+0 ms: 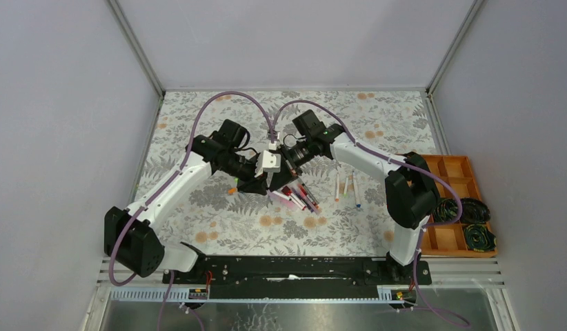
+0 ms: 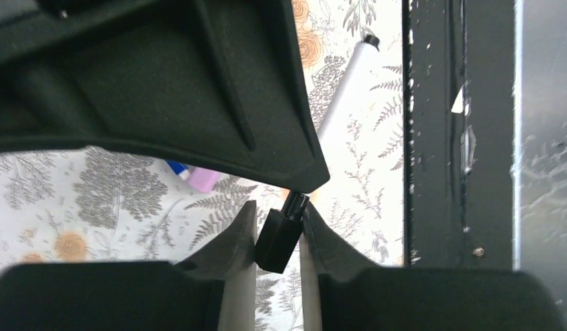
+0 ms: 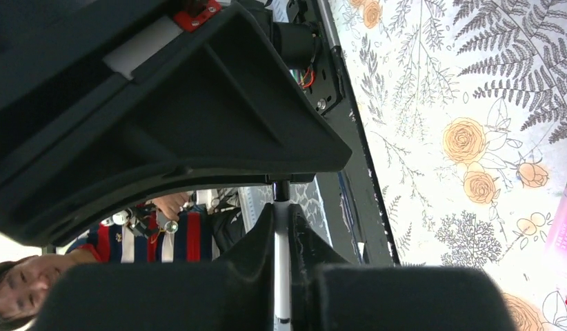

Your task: Open the pen caps

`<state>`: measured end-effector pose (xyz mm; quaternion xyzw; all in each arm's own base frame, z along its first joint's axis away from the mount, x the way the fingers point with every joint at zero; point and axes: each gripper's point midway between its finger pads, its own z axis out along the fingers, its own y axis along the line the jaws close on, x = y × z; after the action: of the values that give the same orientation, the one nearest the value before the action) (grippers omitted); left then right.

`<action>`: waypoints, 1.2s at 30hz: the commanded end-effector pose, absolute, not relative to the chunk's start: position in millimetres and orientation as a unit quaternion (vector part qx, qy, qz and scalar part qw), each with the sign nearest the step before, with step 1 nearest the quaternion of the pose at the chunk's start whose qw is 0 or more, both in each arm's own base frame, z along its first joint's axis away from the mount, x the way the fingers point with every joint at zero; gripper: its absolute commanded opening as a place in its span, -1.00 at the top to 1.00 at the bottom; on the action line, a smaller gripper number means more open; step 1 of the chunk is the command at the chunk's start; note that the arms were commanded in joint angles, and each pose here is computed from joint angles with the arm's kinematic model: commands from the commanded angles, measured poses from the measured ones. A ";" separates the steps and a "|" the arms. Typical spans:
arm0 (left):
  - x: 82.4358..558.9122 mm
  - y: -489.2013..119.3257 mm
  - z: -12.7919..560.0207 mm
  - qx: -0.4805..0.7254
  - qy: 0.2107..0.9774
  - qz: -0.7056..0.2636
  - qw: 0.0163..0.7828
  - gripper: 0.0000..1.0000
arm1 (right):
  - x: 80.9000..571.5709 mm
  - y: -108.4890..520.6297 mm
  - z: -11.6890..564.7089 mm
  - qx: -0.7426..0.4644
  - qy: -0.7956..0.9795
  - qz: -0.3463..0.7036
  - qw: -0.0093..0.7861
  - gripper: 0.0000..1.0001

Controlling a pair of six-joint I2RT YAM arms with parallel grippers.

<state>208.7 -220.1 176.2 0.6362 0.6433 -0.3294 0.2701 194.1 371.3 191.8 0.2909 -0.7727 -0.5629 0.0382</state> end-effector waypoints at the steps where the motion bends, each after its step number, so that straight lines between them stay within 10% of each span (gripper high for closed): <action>1: 204.4 -226.6 186.4 0.652 0.617 -0.336 0.287 0.80 | 191.9 379.3 214.0 0.300 -0.749 -0.589 0.043 0.68; 8: 210.5 -223.0 186.6 0.657 0.620 -0.315 0.291 1.00 | 179.7 375.1 202.4 0.294 -0.749 -0.592 0.055 0.34; 17: 214.5 -209.1 179.5 0.681 0.617 -0.268 0.290 1.00 | 169.0 364.9 203.6 0.295 -0.752 -0.588 0.050 0.98; 36: 260.3 -123.2 157.1 0.729 0.624 -0.122 0.254 1.00 | 154.7 319.3 170.3 0.262 -0.829 -0.493 0.025 1.00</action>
<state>254.1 -135.7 161.4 0.7092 0.6364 -0.1509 0.2631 149.4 327.1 160.0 0.2629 -0.8135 -0.5156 0.0572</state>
